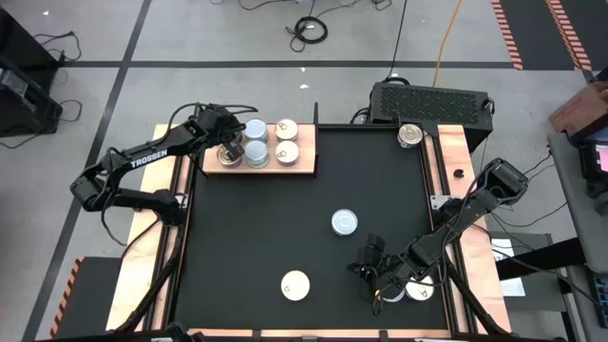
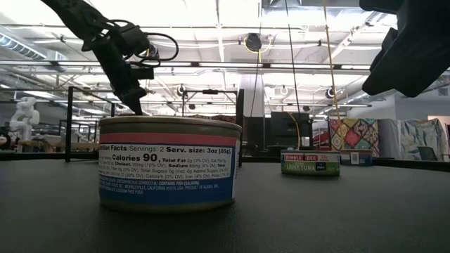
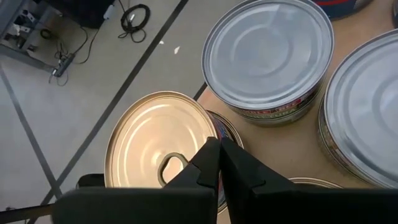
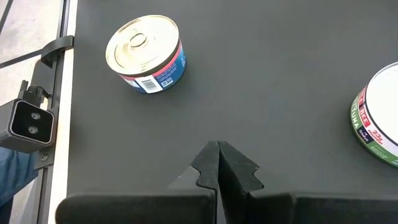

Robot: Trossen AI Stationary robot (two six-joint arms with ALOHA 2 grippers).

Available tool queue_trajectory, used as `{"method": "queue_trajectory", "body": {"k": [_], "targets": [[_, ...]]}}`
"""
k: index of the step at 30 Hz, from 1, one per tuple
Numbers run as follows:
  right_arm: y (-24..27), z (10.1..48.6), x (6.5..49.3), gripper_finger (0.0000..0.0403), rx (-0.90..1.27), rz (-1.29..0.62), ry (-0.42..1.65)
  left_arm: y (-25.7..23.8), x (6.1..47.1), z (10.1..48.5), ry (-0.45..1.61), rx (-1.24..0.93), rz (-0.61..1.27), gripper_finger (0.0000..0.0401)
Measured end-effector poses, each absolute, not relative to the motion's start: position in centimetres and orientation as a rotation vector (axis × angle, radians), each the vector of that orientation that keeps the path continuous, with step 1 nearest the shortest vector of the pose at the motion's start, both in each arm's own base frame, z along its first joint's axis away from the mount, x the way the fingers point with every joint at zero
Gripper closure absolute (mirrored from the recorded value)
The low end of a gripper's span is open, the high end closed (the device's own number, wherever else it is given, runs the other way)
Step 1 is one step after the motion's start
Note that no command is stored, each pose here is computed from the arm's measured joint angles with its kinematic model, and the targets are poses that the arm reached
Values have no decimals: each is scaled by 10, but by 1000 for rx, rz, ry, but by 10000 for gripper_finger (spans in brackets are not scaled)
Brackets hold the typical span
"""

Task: Stack canned seafood by type on shelf
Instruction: Stack the blue tuna can on top of the blue tuna on the shelf

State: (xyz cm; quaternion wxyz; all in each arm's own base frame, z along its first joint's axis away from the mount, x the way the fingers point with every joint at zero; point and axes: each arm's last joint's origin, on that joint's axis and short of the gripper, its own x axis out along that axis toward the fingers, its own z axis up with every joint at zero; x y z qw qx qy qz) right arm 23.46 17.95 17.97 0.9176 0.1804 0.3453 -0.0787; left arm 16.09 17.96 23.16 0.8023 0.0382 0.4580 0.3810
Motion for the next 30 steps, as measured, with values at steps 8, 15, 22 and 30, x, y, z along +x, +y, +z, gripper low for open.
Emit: {"method": "queue_trajectory", "body": {"k": [8, 15, 22, 30], "targets": [[179, 180, 235, 403, 371, -162, 710, 179, 161, 232, 981, 79, 819, 360], [180, 180, 235, 403, 371, -162, 710, 171, 161, 240, 951, 102, 810, 346], [179, 180, 235, 403, 371, -163, 709, 149, 158, 259, 816, 54, 735, 342], [179, 180, 235, 403, 372, -165, 708, 78, 188, 273, 597, -174, -1, 342]]}}
